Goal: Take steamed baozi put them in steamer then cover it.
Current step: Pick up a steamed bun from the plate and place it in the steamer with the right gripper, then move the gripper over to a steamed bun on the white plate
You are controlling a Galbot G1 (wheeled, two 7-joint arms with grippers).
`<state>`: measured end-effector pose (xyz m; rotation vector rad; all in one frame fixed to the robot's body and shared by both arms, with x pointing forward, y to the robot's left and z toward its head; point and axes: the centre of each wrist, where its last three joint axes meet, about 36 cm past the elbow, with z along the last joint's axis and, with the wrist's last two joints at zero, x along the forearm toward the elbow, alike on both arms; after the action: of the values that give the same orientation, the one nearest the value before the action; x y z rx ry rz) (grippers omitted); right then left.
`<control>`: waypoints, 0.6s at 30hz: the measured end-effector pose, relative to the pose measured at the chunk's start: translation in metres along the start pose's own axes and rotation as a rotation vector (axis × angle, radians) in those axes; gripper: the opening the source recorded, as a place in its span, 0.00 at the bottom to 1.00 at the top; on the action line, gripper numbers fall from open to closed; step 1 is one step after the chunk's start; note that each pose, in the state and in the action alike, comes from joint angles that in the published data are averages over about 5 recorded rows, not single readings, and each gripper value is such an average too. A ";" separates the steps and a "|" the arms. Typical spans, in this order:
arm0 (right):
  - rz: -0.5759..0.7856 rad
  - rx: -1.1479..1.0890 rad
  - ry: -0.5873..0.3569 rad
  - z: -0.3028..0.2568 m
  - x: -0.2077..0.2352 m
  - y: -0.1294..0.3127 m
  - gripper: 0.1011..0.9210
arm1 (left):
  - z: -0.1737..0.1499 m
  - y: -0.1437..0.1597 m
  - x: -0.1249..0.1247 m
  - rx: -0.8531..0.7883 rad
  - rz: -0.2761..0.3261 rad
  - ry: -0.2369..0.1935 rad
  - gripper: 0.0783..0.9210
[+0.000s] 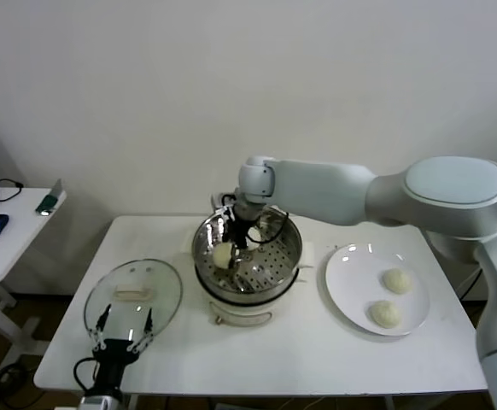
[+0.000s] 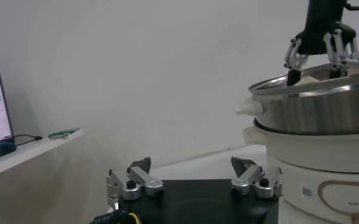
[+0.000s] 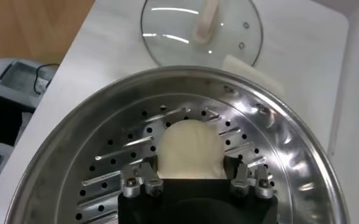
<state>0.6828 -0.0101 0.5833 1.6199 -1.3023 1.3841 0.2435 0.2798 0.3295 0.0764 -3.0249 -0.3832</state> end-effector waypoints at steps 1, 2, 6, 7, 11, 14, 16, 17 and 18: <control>0.000 0.001 0.002 0.000 -0.001 0.000 0.84 | 0.000 0.000 0.000 0.000 0.000 0.000 0.88; 0.001 0.001 0.003 0.000 -0.002 0.000 0.86 | 0.000 0.000 0.000 0.000 0.001 -0.001 0.88; 0.001 0.004 0.003 0.000 0.000 0.000 0.88 | 0.000 -0.001 0.000 -0.001 0.001 -0.001 0.88; 0.000 0.006 0.003 0.000 0.001 0.000 0.88 | 0.000 -0.001 0.000 -0.001 0.001 -0.001 0.88; 0.000 0.013 0.005 0.005 0.012 -0.001 0.88 | -0.001 0.000 0.000 -0.003 -0.001 0.000 0.88; 0.000 0.012 0.007 0.014 0.029 -0.004 0.88 | 0.000 0.001 0.001 -0.004 -0.001 0.002 0.88; 0.001 0.010 0.009 0.022 0.045 -0.005 0.88 | 0.000 0.001 0.002 -0.004 -0.001 0.003 0.88; 0.002 0.008 0.010 0.028 0.054 -0.005 0.88 | 0.000 0.001 0.002 -0.005 -0.001 0.003 0.88; 0.002 0.006 0.011 0.034 0.063 -0.005 0.88 | 0.000 0.001 0.002 -0.005 -0.001 0.003 0.88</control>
<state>0.6958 -0.0566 0.6359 1.6125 -1.2954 1.3976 0.2416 0.2801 0.3302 0.0780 -3.0212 -0.3897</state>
